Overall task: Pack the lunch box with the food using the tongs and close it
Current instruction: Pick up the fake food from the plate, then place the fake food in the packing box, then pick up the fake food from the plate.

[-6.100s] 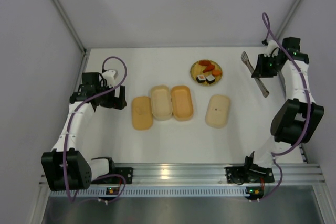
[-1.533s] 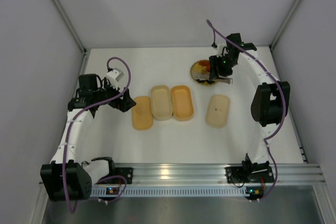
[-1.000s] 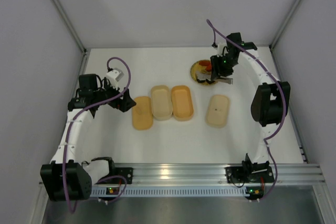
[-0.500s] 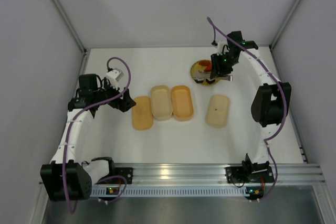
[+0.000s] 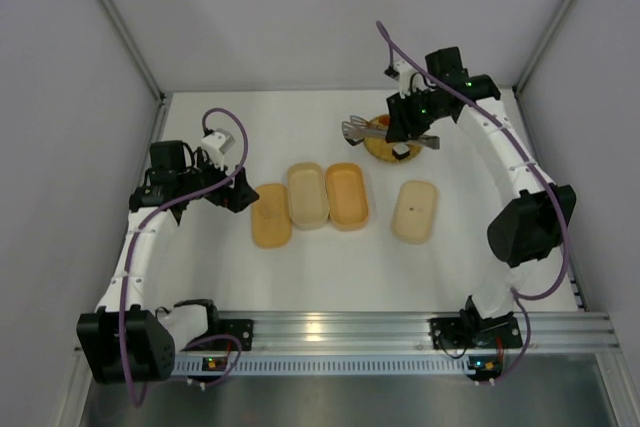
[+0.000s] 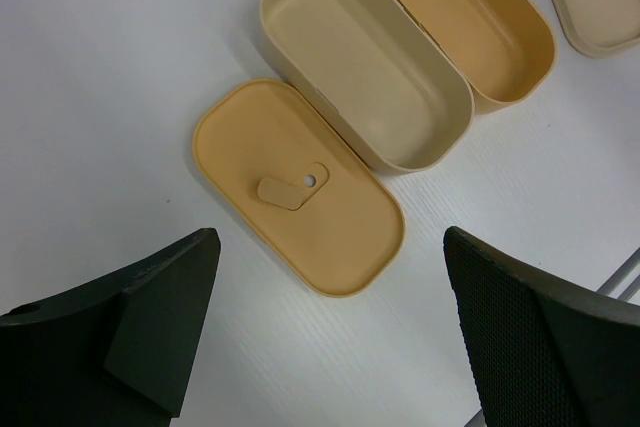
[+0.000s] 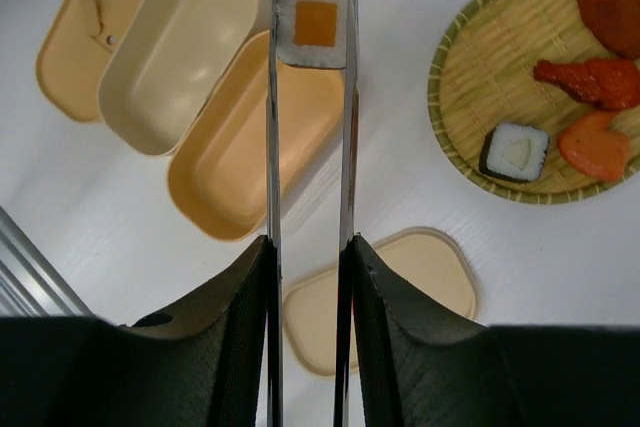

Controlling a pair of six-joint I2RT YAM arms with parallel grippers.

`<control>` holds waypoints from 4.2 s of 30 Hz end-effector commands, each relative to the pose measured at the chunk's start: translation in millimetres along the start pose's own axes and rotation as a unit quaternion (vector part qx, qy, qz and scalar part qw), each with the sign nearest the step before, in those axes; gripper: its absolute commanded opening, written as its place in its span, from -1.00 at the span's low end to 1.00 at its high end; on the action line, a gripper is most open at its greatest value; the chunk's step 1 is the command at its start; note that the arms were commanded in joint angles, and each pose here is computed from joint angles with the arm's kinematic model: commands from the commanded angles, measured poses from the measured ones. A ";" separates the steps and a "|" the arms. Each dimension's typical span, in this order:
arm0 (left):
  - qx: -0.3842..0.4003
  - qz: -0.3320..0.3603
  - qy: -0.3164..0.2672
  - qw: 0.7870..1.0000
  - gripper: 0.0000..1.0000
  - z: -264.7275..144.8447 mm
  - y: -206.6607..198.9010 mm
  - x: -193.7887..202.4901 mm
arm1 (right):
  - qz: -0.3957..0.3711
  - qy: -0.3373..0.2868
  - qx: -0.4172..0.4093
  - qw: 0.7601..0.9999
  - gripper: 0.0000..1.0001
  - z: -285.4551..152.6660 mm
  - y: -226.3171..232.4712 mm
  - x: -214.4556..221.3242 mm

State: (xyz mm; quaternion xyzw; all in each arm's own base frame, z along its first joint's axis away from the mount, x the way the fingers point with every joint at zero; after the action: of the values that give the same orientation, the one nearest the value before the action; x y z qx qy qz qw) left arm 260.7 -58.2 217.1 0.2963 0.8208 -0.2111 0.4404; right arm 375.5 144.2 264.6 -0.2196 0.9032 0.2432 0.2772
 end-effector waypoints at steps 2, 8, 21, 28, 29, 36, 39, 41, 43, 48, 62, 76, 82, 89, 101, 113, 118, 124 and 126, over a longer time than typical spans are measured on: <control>-0.008 0.016 -0.023 1.000 0.97 -0.6 4.5 -14.5 | -0.115 -0.023 -0.054 0.992 -0.45 -18.6 47.7 -2.5; -0.008 0.010 -0.018 1.000 0.97 -0.2 6.2 -16.4 | -0.182 0.000 -0.061 0.981 -0.40 -6.7 54.0 10.1; -0.006 -0.016 -0.010 1.000 0.97 9.0 11.2 -12.6 | -0.217 0.043 -0.055 0.974 -0.40 22.1 36.4 38.1; -0.006 -0.022 -0.011 1.000 0.97 10.7 12.4 -12.4 | -0.218 0.046 -0.051 0.973 -0.38 35.3 30.2 40.2; -0.007 -0.024 -0.009 1.000 0.97 11.9 13.2 -10.6 | -0.216 0.050 -0.051 0.974 -0.38 39.2 28.4 41.5; -0.011 -0.027 -0.004 1.000 0.97 14.3 15.1 -6.4 | -0.212 0.053 -0.056 0.974 -0.31 50.3 25.8 42.8; -0.013 -0.028 -0.005 1.000 0.97 15.0 15.8 -6.7 | -0.213 0.054 -0.057 0.974 -0.27 53.4 25.7 43.1; -0.012 -0.028 -0.005 1.000 0.97 15.5 16.0 -6.1 | -0.214 0.055 -0.055 0.974 -0.24 54.6 24.8 43.4; -0.012 -0.031 -0.003 0.999 0.97 16.7 16.3 -4.4 | -0.215 0.055 -0.054 0.974 -0.21 55.3 24.7 43.5; -0.015 -0.029 -0.003 0.999 0.97 16.7 16.9 -3.6 | -0.216 0.058 -0.056 0.973 -0.07 55.7 25.8 44.2; -0.014 -0.020 -0.013 1.000 0.97 9.2 12.1 -10.5 | -0.145 -0.028 -0.026 0.989 -0.03 -8.9 21.0 17.5; -0.007 -0.026 -0.020 0.999 0.97 11.6 10.7 -10.6 | 0.055 -0.041 0.139 0.988 0.08 -43.3 -75.6 27.5; -0.008 -0.029 -0.017 0.999 0.96 12.7 10.8 -8.8 | 0.075 -0.017 0.146 0.986 0.10 -25.2 -89.2 32.6; -0.009 -0.029 -0.014 0.999 0.97 13.5 11.3 -5.4 | 0.077 0.002 0.137 0.988 0.10 -9.9 -95.3 37.8; -0.009 -0.027 -0.008 1.000 0.97 16.3 13.0 0.5 | 0.075 0.016 0.115 0.990 0.09 7.2 -91.7 37.8; -0.012 -0.022 -0.004 1.000 0.97 16.0 13.2 2.5 | 0.068 0.025 0.113 0.991 0.07 21.7 -90.3 35.0; -0.011 -0.022 -0.005 1.000 0.97 15.4 12.4 2.0 | 0.064 0.028 0.117 0.991 0.04 14.1 -86.8 38.4; -0.008 -0.023 -0.008 1.000 0.96 14.9 10.6 0.5 | 0.057 0.025 0.125 0.990 0.02 7.0 -83.9 40.9; -0.009 -0.023 -0.009 1.000 0.97 13.7 10.6 0.1 | 0.057 0.025 0.125 0.990 0.00 7.3 -84.7 41.0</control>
State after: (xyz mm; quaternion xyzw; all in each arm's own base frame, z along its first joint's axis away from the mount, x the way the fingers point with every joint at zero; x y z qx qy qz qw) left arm 273.1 -56.6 201.7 0.2601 0.8403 -0.2164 0.4237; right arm 387.7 66.3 177.2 -0.1216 0.9599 0.1403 0.2099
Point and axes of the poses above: each gripper's point midway between its finger pads, its own z axis out along the fingers, its own y axis along the line the jaws close on, x = y × z, the point moved 5 cm from there along -z, back along the fingers, and after that the axes turned 9 degrees about z, right-handed, at the moved point
